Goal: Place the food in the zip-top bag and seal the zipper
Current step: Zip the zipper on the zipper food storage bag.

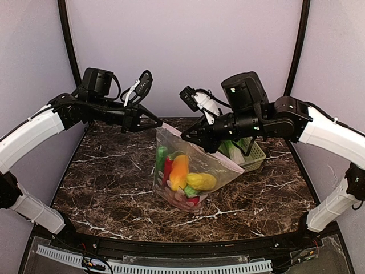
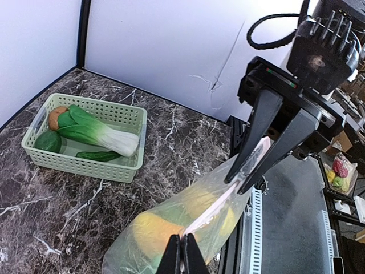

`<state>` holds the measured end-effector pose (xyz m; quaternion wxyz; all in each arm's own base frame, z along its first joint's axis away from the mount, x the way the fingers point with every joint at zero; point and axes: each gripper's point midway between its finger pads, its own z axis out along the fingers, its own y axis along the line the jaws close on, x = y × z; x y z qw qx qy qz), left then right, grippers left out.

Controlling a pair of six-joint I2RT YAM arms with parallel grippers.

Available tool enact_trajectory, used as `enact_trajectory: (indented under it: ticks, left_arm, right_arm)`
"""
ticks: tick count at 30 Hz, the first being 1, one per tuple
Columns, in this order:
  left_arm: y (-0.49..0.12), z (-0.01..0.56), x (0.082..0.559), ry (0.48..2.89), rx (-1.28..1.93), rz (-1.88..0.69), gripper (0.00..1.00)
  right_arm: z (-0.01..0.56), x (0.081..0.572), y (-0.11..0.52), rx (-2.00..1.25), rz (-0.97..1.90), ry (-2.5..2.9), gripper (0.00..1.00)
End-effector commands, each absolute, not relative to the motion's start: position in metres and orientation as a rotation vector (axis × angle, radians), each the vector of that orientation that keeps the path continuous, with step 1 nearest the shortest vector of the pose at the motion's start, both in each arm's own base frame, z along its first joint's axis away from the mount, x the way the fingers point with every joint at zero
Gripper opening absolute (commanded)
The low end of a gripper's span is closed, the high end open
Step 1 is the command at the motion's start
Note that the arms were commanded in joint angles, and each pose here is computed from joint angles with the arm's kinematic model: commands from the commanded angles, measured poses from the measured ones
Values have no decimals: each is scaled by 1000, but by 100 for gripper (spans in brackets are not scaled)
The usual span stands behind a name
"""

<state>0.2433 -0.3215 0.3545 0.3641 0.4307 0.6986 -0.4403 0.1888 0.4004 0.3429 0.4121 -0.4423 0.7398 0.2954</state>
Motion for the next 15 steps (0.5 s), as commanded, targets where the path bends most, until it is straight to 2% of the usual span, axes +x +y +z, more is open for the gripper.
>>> enact_trajectory:
  ticks: [1, 15]
  left_arm:
    - [-293, 366, 273, 1820, 981, -948, 1]
    - [-275, 354, 297, 1893, 852, -882, 1]
  right_arm:
    - [340, 171, 371, -1147, 720, 1937, 9]
    - [330, 168, 366, -1145, 713, 1983, 9]
